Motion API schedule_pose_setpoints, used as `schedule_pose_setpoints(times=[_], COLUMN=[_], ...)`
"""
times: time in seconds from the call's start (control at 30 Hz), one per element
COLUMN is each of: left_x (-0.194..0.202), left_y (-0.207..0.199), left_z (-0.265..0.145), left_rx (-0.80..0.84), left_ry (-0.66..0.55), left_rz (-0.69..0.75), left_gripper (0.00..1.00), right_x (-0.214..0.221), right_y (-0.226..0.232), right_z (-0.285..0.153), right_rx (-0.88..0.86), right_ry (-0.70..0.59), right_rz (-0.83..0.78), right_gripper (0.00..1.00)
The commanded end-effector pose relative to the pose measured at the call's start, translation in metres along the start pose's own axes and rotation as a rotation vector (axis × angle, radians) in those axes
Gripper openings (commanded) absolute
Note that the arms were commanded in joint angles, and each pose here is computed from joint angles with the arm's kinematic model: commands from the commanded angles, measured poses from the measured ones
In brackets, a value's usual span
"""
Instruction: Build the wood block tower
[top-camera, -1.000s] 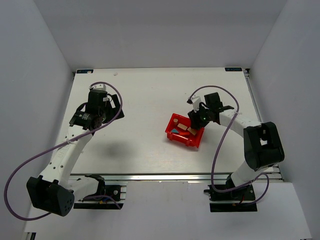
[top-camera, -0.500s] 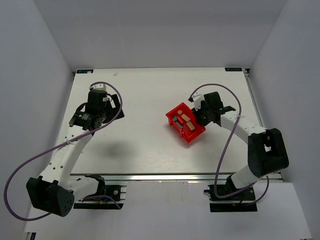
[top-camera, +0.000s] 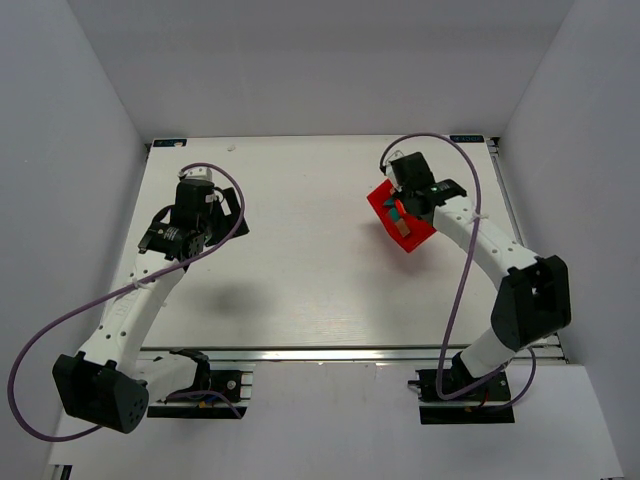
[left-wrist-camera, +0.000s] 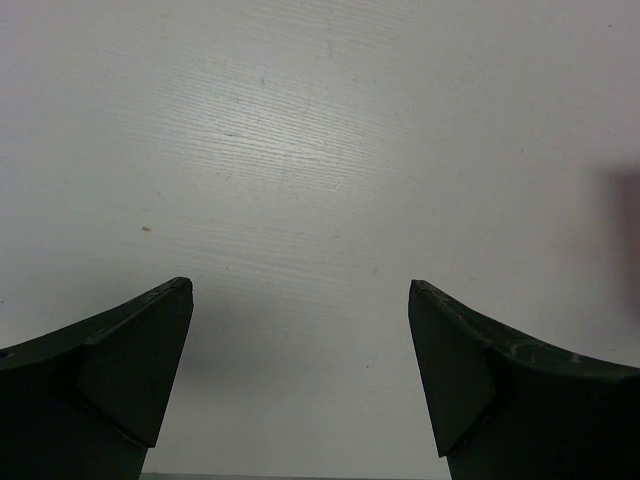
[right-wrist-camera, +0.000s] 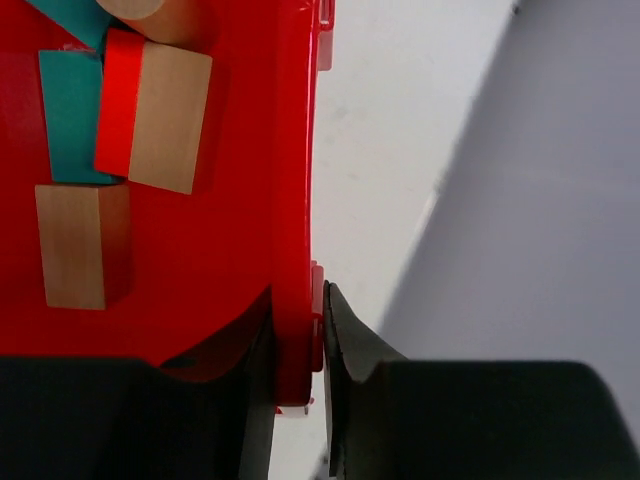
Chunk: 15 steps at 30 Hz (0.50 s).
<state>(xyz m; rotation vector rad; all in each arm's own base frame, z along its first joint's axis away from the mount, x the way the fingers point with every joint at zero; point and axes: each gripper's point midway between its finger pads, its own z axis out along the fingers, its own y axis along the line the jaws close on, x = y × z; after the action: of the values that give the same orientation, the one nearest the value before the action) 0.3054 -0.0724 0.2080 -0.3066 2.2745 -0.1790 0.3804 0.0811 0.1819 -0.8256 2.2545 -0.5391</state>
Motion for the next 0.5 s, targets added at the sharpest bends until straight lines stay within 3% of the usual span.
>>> schedule_pose_setpoints(times=[0.0,0.47], left_x=[-0.007,0.002], left_y=[0.001,0.003], left_z=[-0.005,0.005], left_rx=[-0.012,-0.029], left_ry=[-0.023,0.013], left_rz=[-0.010,0.002], left_gripper=[0.98,0.98], right_x=[0.020,0.017], right_y=[-0.040,-0.053], right_z=[-0.007,0.000], right_rx=[0.237,0.522], right_ry=[0.202,0.473], right_rz=[-0.153,-0.570], right_gripper=[0.00,0.00])
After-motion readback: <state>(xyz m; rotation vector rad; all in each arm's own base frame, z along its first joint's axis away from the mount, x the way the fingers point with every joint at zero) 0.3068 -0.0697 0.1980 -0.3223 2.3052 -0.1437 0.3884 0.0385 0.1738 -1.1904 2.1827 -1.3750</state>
